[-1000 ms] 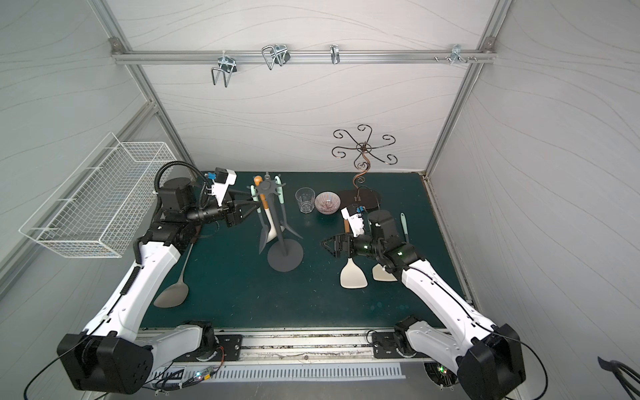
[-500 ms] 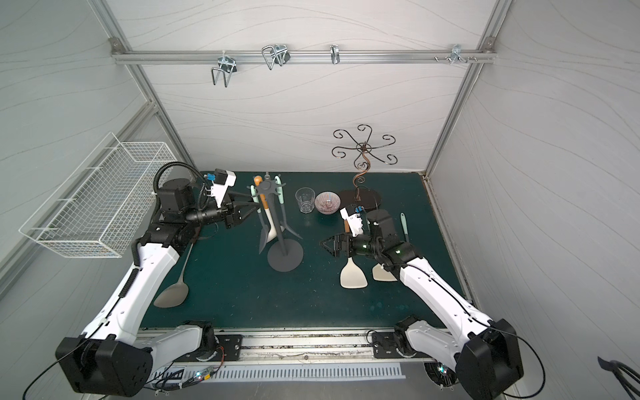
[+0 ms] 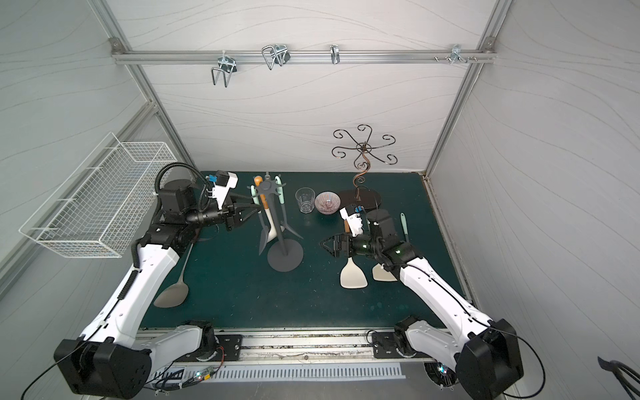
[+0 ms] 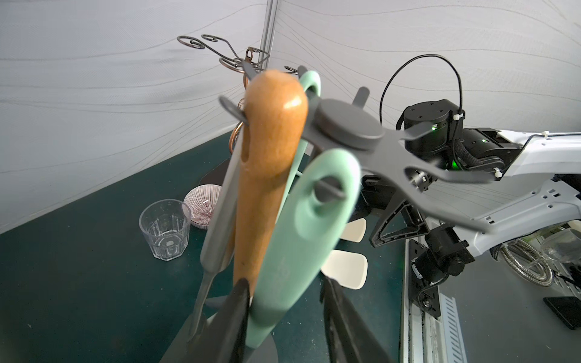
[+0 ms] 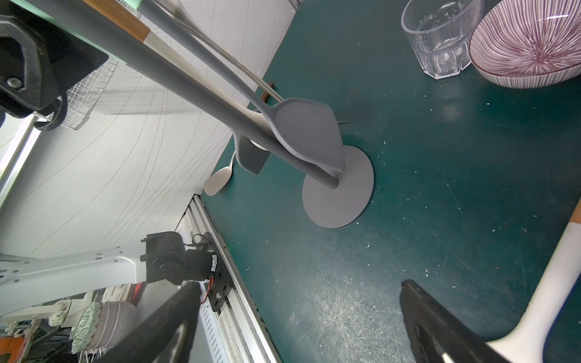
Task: Take the spatula off the kitchen utensil rack
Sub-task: Take off the spatula from the rack.
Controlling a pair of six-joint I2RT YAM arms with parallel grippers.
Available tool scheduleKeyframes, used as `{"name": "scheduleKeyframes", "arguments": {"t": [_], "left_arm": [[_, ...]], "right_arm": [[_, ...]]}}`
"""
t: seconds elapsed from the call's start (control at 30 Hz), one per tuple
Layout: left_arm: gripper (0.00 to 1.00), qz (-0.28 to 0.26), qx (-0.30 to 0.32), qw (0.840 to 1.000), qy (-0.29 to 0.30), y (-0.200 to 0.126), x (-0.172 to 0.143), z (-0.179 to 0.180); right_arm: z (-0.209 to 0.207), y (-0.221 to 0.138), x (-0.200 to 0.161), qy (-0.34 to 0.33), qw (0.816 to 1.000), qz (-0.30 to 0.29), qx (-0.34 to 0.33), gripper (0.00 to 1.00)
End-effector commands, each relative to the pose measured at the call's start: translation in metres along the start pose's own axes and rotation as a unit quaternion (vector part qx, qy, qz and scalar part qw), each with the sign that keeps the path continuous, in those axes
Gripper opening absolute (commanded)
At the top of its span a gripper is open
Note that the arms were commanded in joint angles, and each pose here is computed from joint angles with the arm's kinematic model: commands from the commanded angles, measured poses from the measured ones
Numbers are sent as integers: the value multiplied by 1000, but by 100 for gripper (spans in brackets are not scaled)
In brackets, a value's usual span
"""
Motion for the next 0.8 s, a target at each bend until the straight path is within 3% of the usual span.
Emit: {"name": "scheduleKeyframes", "arguments": {"t": [0.0,0.37,0.77], "left_arm": [[41,-2,-12,1000,9,4,2,2],[35,7,-11,1000,1,5,-4,4],[15,8,2,1000,9,-1,5,-7]], "right_arm": [[11,-7,8,-12,1000,-14,15,99],[11,-5,9,-13,1000,-16,16,99],[11,-5,9,-12,1000,-13,21,99]]}}
Point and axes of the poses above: each gripper's point midway between its finger pads, its own y axis out along the fingers, its own z axis along the line the jaws close on, x = y × z, the point moved 6 cm from there along -y, back along the fingers, and after that the axes turned 10 degrees about y, right-handed, at the moved point
